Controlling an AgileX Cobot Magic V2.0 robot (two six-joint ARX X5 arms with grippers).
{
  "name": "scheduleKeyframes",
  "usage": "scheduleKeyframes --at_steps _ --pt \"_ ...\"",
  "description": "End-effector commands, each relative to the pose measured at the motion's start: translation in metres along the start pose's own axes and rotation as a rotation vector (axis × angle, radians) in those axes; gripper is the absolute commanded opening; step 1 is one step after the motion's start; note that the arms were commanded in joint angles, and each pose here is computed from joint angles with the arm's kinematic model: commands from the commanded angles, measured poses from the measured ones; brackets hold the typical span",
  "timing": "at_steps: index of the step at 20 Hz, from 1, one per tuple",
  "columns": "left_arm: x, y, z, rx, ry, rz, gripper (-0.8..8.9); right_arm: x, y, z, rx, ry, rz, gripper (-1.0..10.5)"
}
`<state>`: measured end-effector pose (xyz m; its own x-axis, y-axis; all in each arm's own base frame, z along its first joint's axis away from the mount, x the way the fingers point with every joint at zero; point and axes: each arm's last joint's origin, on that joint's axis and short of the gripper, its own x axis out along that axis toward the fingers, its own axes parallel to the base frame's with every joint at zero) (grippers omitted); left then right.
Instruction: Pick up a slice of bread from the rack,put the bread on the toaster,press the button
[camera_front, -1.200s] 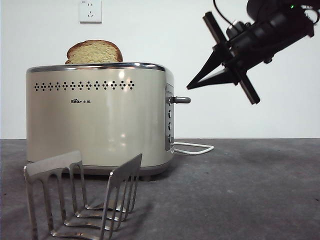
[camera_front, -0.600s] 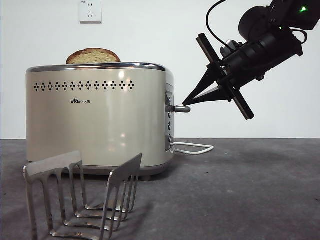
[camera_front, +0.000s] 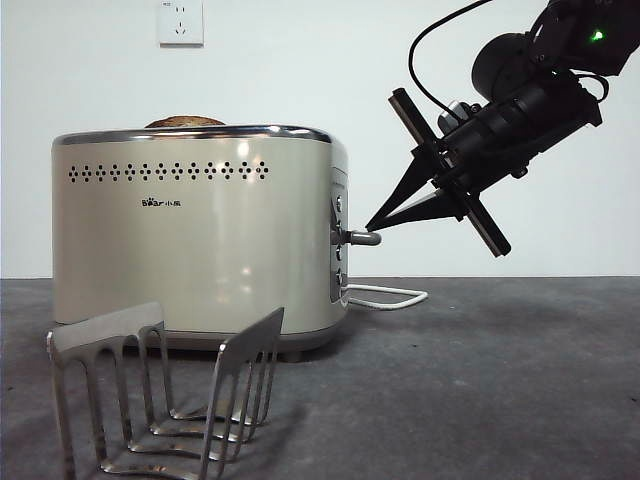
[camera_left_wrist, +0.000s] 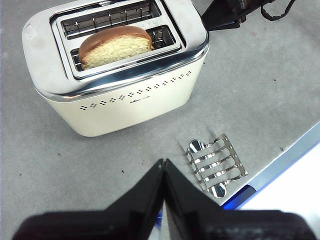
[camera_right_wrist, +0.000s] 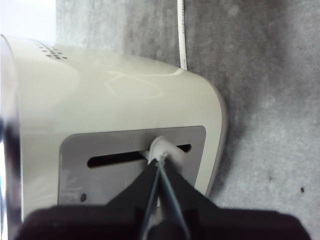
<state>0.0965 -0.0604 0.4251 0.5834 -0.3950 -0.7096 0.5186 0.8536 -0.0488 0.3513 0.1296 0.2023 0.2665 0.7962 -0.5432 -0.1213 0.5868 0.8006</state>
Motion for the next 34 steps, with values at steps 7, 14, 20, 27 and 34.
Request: scheduleKeyframes --at_steps 7,14,20,27,34 --pt "0.000 0.000 -0.001 -0.005 -0.001 -0.004 -0.08 0.023 -0.030 -0.011 0.093 0.090 -0.102 -0.1" --pt "0.001 0.000 -0.001 -0.005 -0.001 -0.004 -0.08 0.039 -0.057 -0.021 0.182 0.175 -0.181 -0.1" --pt "0.001 0.000 -0.001 -0.005 0.000 -0.004 -0.08 0.038 -0.058 -0.022 0.174 0.183 -0.214 -0.1" --pt "0.001 0.000 -0.001 -0.005 0.001 -0.004 -0.08 0.035 -0.047 -0.014 0.138 0.161 -0.145 -0.1" --pt "0.001 0.000 -0.001 -0.005 0.001 -0.004 -0.08 0.014 -0.009 0.004 0.054 0.096 -0.079 -0.1"
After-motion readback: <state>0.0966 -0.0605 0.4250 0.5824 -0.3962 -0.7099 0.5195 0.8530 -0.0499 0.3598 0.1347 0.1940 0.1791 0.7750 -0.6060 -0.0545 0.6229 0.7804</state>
